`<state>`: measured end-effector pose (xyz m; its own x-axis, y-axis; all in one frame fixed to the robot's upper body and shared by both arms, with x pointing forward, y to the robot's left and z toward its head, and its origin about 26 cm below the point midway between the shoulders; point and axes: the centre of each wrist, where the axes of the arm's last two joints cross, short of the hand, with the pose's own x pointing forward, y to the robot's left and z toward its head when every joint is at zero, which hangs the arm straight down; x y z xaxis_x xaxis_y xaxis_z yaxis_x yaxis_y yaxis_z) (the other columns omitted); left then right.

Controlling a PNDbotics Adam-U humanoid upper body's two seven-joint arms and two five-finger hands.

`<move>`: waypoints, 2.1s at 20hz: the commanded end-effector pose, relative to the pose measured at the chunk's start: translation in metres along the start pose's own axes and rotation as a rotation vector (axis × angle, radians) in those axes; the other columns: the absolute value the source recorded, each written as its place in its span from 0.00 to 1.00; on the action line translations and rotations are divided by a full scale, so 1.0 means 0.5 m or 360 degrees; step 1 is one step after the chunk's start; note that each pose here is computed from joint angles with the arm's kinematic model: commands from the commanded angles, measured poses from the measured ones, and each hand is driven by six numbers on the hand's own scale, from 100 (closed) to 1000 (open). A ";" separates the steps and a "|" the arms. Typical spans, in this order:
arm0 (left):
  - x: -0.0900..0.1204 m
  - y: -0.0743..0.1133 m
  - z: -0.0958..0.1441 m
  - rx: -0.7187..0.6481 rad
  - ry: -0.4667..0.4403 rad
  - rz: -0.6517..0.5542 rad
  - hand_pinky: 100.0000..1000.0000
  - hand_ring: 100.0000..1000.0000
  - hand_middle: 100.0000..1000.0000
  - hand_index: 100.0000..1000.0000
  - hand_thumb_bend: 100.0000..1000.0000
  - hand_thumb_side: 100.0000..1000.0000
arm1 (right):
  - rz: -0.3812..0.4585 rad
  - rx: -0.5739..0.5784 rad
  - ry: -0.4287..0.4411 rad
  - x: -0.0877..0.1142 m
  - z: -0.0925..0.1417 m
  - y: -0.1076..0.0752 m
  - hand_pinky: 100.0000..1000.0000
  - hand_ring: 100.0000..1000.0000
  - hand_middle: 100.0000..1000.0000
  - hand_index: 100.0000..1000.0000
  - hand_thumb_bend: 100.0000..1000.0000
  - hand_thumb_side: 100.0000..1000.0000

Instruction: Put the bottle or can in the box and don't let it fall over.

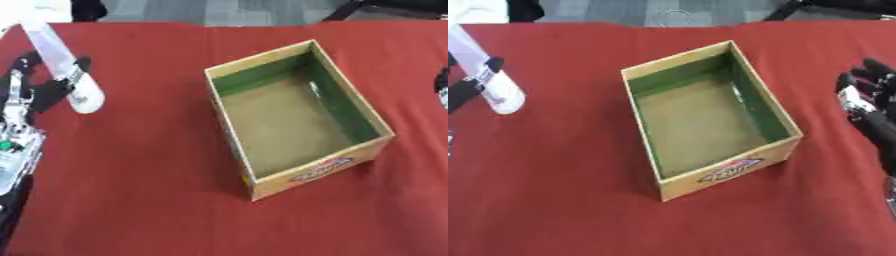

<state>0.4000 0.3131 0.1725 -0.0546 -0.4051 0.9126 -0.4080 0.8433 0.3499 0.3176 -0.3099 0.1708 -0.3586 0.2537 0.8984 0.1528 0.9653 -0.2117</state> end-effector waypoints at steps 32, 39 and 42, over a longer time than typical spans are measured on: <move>-0.015 -0.043 -0.030 -0.0039 0.0130 0.0170 0.69 0.85 0.65 0.66 0.13 0.13 | 0.0021 0.0001 -0.0057 0.024 -0.013 -0.005 0.90 0.89 0.83 0.92 0.07 0.39; -0.023 -0.042 -0.033 0.0035 0.0135 0.0209 0.60 0.71 0.44 0.44 0.00 0.17 | 0.0022 0.0008 -0.0058 0.024 -0.013 -0.005 0.91 0.89 0.83 0.92 0.07 0.39; -0.019 -0.041 -0.036 0.0095 0.0108 0.0221 0.59 0.68 0.38 0.36 0.00 0.21 | 0.0025 0.0013 -0.0058 0.024 -0.013 -0.004 0.91 0.89 0.83 0.92 0.07 0.39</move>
<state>0.4240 0.3027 0.1506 -0.0276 -0.2531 0.9671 -0.4332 0.8749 0.2166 0.3199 -0.3079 0.1758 -0.3650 0.2531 0.8959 0.1448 0.9661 -0.2139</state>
